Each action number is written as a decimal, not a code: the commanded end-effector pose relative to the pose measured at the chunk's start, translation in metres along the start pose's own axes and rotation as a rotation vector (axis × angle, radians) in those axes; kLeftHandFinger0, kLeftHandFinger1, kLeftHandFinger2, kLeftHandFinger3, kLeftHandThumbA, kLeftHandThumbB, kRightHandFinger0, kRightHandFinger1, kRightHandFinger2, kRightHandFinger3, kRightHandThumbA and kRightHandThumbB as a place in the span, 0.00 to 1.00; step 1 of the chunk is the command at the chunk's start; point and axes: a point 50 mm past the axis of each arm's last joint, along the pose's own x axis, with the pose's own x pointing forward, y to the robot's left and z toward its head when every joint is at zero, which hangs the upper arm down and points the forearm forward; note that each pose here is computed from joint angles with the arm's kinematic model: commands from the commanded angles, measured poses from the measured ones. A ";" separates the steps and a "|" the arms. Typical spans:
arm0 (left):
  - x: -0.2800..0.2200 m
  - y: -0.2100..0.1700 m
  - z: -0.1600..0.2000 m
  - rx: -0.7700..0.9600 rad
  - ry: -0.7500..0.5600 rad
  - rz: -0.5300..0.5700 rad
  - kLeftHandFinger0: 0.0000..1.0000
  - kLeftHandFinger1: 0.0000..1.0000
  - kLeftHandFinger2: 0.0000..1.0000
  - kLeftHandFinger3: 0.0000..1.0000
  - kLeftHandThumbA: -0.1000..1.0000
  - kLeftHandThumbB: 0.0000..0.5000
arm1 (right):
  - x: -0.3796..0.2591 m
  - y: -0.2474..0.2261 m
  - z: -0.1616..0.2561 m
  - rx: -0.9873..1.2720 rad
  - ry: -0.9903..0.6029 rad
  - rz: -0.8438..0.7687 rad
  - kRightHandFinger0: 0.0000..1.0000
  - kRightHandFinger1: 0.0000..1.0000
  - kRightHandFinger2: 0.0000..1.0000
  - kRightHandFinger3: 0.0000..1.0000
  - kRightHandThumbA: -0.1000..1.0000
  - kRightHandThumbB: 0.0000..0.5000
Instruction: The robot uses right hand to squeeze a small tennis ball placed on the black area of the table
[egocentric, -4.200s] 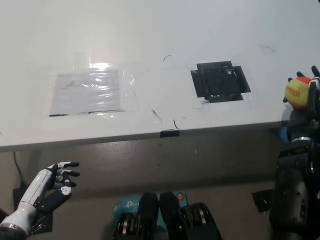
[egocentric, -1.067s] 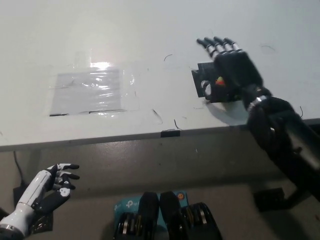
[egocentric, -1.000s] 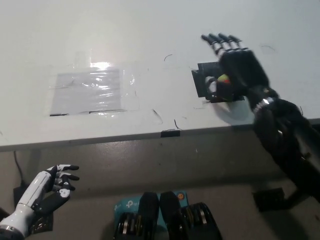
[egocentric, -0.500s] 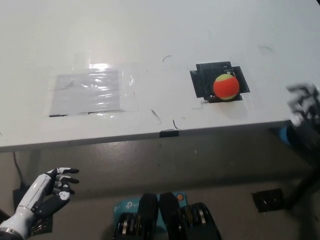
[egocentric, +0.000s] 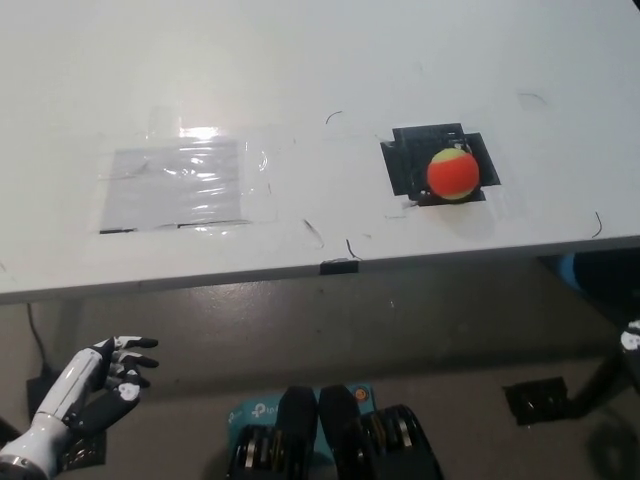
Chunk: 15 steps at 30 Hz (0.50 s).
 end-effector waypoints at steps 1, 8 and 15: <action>0.000 0.017 0.011 0.033 -0.046 0.027 0.46 0.52 0.61 0.71 0.18 0.19 | 0.015 -0.007 0.010 0.231 0.018 -0.015 0.00 0.01 0.17 0.65 0.00 0.36; -0.001 0.018 0.009 0.052 -0.066 0.027 0.45 0.52 0.62 0.70 0.20 0.18 | 0.017 -0.008 0.011 0.222 0.051 -0.002 0.00 0.01 0.14 0.64 0.00 0.39; -0.002 0.018 0.008 0.049 -0.052 0.033 0.46 0.53 0.64 0.73 0.17 0.16 | 0.019 -0.009 0.008 0.235 0.091 -0.010 0.00 0.01 0.13 0.64 0.00 0.36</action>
